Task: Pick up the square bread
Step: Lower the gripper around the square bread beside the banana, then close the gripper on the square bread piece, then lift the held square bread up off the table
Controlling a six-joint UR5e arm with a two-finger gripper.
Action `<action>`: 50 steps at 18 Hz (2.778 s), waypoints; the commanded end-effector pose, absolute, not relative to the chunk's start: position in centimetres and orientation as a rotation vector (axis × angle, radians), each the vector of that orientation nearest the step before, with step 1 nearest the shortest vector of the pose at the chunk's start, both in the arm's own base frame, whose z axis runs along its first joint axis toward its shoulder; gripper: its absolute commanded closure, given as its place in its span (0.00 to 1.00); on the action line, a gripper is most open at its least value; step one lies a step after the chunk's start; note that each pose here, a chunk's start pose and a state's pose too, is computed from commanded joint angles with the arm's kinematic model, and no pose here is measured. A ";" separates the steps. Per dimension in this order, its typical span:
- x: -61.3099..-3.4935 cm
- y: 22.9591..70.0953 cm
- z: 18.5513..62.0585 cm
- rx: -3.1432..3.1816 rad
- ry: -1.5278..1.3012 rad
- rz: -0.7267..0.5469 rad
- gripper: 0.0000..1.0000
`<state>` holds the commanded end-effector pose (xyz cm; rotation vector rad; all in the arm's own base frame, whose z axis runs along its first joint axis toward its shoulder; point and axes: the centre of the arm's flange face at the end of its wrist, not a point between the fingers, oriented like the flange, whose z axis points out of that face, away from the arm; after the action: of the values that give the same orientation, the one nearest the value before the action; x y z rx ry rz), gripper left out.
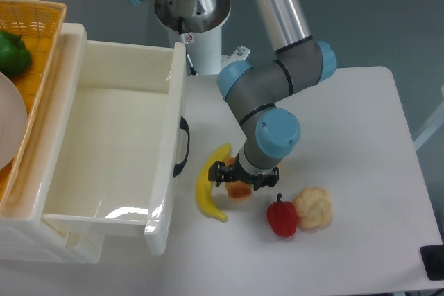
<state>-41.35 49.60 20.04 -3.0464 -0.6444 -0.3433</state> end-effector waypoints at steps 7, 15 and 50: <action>-41.9 49.8 19.7 -3.057 -0.635 -0.325 0.00; -41.8 49.6 19.1 -3.078 -0.645 -0.310 0.05; -41.6 48.5 36.0 -2.963 -0.247 0.036 1.00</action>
<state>-41.61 48.47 36.04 -2.9633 -0.2469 0.0357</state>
